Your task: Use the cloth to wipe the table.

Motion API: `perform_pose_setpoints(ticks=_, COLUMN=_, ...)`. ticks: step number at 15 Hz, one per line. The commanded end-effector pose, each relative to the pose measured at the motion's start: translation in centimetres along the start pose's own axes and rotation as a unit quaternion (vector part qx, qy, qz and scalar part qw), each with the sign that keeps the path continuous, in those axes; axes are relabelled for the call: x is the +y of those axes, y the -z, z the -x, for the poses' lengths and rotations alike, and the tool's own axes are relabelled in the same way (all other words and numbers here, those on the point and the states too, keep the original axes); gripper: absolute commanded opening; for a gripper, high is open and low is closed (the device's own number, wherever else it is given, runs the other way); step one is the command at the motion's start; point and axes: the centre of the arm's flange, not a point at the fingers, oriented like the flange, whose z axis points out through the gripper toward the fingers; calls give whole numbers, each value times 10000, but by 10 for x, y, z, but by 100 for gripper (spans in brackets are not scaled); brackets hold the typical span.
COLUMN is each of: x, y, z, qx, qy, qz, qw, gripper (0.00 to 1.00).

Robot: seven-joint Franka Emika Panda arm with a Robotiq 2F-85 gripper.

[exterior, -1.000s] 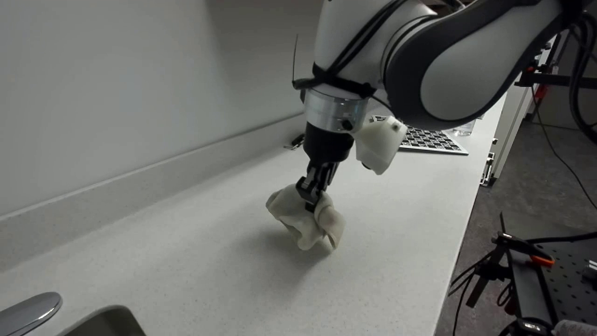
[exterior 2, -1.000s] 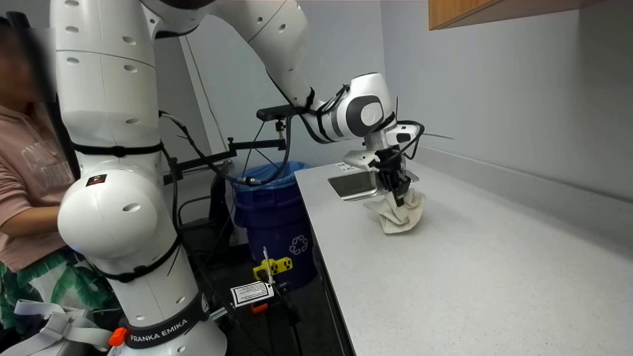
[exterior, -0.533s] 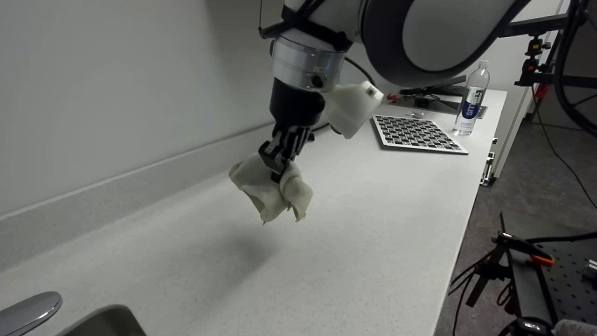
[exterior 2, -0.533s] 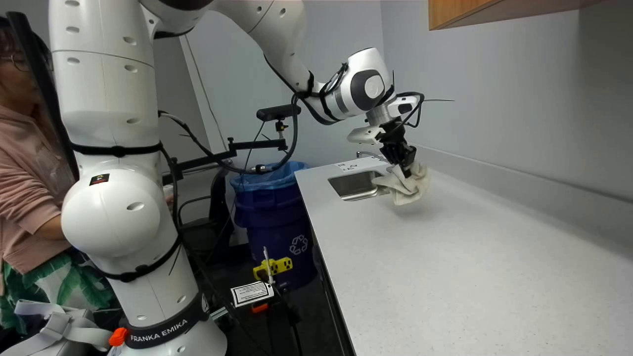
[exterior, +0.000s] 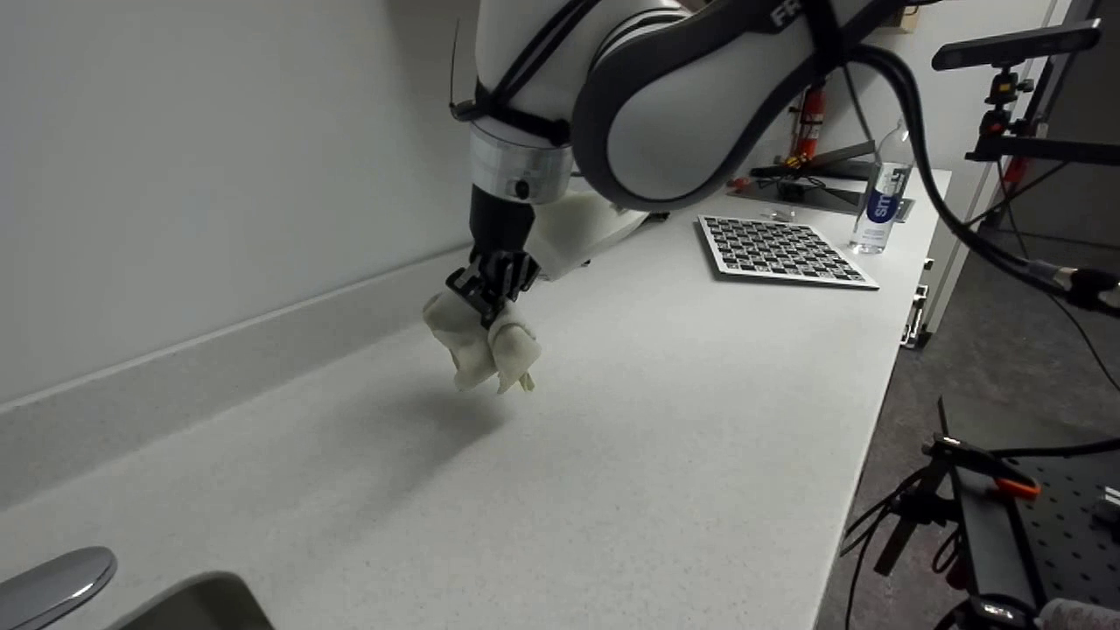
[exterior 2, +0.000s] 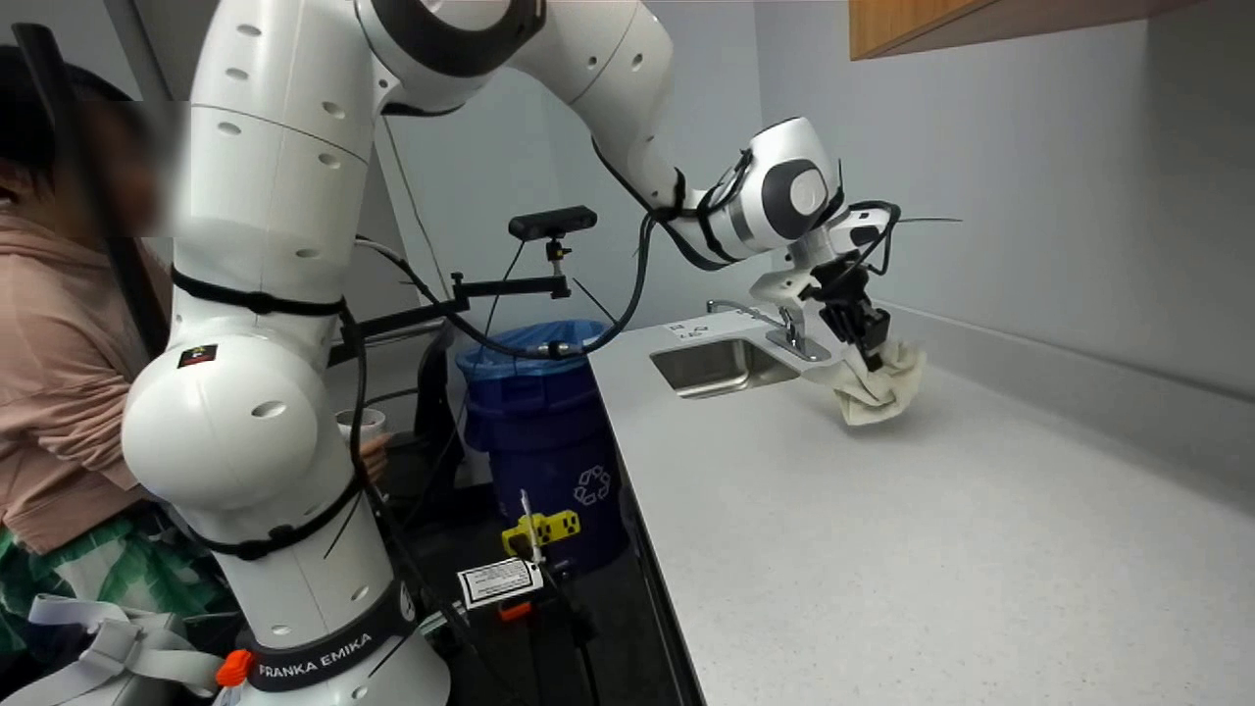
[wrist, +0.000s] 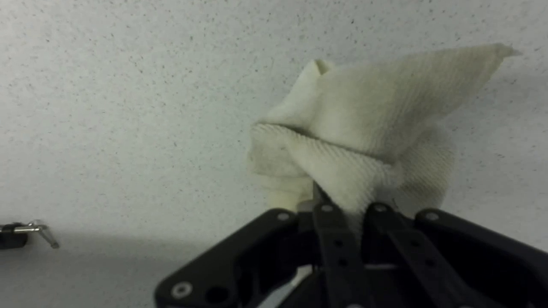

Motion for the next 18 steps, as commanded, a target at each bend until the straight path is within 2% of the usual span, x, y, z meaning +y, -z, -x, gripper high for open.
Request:
perform_pose_setpoints(ticks=1, x=-12, y=-38, z=-33, qx=-156, qy=-386, qz=28, qw=9991, gripper=2)
perform_pose_setpoints(ticks=5, x=-11, y=-79, z=-19, qx=-566, qy=-584, qz=-55, qw=9967, gripper=2)
perform_pose_setpoints(ticks=9, x=-14, y=-100, z=2, qx=-962, qy=-686, qz=-310, qw=9925, gripper=2)
perform_pose_setpoints(ticks=13, x=-16, y=-93, z=31, qx=-1159, qy=-639, qz=-429, qw=9903, gripper=2)
perform_pose_setpoints(ticks=18, x=-17, y=-75, z=94, qx=-1552, qy=-525, qz=-635, qw=9844, gripper=2)
